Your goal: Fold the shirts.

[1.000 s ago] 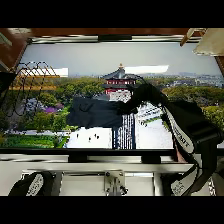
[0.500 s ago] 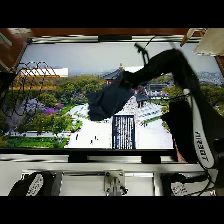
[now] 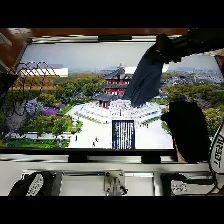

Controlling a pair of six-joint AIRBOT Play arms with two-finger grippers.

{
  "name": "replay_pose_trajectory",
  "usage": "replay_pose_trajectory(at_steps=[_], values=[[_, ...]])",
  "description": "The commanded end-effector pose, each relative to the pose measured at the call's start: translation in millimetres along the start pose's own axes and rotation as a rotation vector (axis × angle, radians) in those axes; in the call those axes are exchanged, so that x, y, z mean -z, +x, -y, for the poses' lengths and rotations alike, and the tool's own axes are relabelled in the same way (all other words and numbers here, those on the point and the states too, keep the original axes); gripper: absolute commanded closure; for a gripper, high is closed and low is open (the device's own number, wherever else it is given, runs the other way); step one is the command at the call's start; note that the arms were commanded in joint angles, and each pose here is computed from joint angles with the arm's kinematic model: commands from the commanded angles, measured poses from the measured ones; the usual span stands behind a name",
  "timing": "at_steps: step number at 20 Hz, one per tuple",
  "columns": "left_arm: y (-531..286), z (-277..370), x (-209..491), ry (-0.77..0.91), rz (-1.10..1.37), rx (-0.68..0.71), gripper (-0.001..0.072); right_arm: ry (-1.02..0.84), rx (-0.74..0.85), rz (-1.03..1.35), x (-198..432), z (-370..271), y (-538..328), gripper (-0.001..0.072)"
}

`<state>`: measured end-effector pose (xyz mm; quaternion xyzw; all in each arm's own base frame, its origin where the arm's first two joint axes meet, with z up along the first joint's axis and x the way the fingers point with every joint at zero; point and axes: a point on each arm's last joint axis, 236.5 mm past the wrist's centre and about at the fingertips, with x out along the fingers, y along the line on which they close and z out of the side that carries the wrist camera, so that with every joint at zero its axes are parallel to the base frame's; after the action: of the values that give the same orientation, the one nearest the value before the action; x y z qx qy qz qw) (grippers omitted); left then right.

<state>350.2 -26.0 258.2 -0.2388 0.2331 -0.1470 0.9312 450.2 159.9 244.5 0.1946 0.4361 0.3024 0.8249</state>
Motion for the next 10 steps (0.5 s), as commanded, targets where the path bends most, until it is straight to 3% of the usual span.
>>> replay_pose_trajectory(at_steps=[1,10], values=[[0,1,4,0.001,-0.017,0.005,0.0675,0.038,0.081,0.057,-14,34,-24,0.0636],[0,2,6,0.001,-0.024,0.008,0.0676,0.108,0.158,0.244,-53,85,-65,0.0636]])
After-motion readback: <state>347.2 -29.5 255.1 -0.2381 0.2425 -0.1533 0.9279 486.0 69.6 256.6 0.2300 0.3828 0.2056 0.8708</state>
